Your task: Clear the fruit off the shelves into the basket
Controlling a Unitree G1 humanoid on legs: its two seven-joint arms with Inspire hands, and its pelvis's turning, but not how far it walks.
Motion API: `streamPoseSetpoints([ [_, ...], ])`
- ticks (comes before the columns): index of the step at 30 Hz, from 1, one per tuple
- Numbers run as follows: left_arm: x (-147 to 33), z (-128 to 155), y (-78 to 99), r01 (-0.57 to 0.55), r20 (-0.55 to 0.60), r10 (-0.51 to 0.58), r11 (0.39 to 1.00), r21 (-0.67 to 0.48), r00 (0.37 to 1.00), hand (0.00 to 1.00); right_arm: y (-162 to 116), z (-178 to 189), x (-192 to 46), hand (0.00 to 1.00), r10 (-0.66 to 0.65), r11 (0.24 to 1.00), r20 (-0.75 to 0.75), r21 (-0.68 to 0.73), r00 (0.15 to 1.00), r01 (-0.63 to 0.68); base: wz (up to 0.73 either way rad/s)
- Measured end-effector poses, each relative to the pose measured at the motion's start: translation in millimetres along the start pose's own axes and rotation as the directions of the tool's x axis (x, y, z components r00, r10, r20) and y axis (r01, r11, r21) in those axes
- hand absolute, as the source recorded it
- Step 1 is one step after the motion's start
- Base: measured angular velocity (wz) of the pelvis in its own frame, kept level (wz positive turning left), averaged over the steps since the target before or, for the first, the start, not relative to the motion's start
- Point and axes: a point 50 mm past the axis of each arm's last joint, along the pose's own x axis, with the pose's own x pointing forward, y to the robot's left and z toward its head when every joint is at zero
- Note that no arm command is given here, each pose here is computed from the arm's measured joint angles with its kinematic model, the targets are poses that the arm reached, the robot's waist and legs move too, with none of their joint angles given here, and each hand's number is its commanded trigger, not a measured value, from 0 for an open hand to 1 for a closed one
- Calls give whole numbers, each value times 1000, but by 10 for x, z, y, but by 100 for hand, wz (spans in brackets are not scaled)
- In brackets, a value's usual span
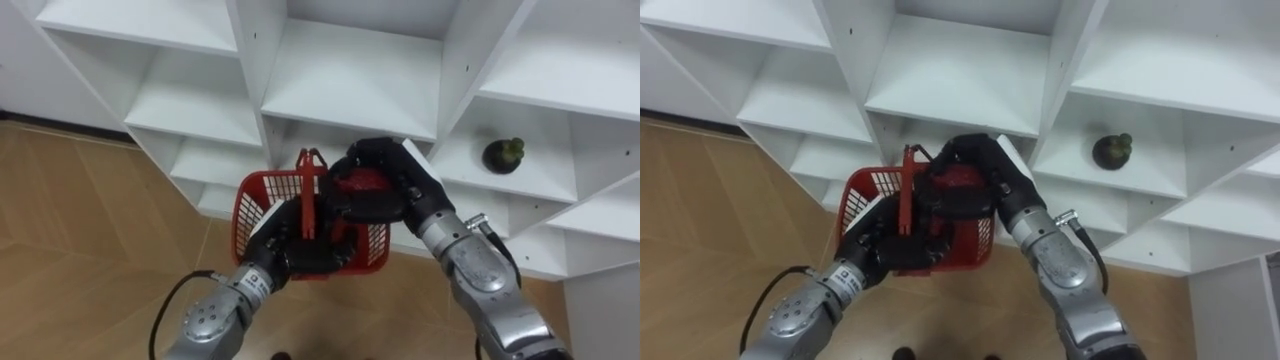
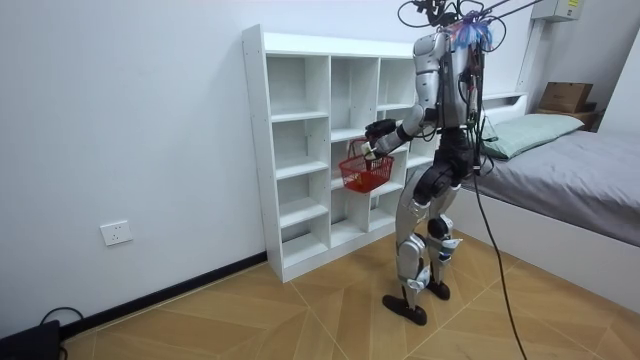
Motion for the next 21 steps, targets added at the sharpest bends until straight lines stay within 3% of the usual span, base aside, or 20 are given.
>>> streamPoseSetpoints([
  [1,3,9,-11,14,3,-14,1000,1,1000,100,-6,-4,-4,69,-8,1000,-1,0,1000,8,0],
  [3,4,16,-24,35,6,-36,999,1,999,100,-18,-13,-14,17,-19,1000,-4,4,1000,19,0],
  [4,3,17,-31,45,5,-45,999,0,999,100,-23,-16,-18,1,-23,1000,-5,4,1000,23,0],
  [21,28,113,-97,94,47,-93,995,-27,995,100,-84,14,-39,0,-90,995,38,43,995,88,0],
])
